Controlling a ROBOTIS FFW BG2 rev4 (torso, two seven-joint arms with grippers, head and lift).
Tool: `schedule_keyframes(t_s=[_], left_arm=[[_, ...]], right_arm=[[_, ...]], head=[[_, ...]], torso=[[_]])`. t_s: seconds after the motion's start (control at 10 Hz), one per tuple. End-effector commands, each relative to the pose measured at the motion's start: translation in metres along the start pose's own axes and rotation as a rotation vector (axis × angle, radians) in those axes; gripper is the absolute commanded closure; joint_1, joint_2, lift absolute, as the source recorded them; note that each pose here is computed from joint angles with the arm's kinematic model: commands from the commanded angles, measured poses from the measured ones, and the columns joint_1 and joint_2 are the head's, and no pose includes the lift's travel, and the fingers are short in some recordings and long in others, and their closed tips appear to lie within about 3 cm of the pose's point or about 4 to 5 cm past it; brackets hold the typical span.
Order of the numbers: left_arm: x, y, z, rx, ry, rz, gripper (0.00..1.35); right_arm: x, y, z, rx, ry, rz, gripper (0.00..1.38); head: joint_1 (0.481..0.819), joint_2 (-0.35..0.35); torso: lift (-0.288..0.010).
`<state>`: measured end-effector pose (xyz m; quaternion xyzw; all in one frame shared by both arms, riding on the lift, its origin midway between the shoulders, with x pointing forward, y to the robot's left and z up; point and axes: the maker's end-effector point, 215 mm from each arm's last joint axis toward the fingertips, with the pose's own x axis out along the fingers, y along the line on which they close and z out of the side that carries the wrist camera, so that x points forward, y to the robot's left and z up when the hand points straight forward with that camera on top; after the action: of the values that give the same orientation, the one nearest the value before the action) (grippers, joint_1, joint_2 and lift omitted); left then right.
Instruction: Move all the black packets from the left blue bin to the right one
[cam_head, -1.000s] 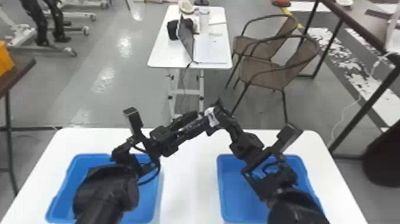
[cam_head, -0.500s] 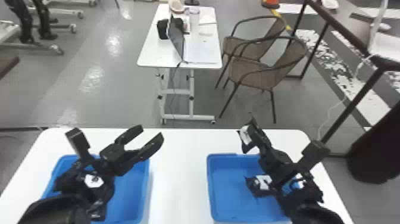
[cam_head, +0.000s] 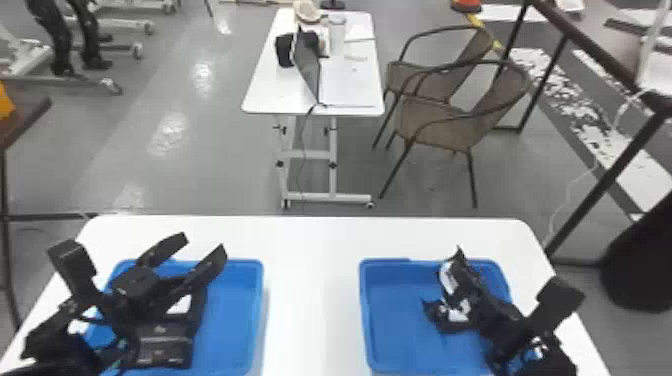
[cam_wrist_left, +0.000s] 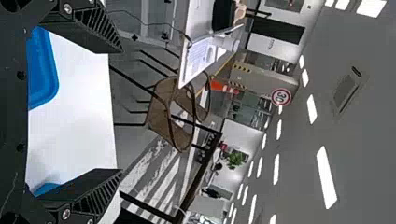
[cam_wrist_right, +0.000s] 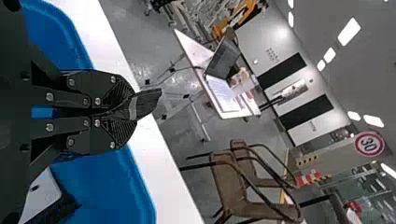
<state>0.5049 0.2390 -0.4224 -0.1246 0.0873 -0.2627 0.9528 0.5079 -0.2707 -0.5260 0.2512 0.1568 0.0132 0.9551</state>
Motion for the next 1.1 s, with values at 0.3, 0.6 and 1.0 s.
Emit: schedule_keyframes(t_s=[0.3,0.6,1.0], left_arm=[[-0.039,0.034,0.002,0.150,0.159,0.102,0.11],[-0.058,0.051,-0.005,0.199,0.245,0.144,0.11],[-0.095,0.095,-0.045,0.329,0.539,0.263,0.12]], right_arm=[[-0.016,0.015,-0.003,-0.011,0.023,-0.033,0.03],[-0.026,0.037,0.032,-0.159,-0.027,-0.068,0.20],[-0.033,0.090,0.074,-0.130,-0.141,0.040,0.21]], head=[[0.695,0.006],[0.695,0.041],[0.695,0.105]], torso=[[0.000],[0.000],[0.000]])
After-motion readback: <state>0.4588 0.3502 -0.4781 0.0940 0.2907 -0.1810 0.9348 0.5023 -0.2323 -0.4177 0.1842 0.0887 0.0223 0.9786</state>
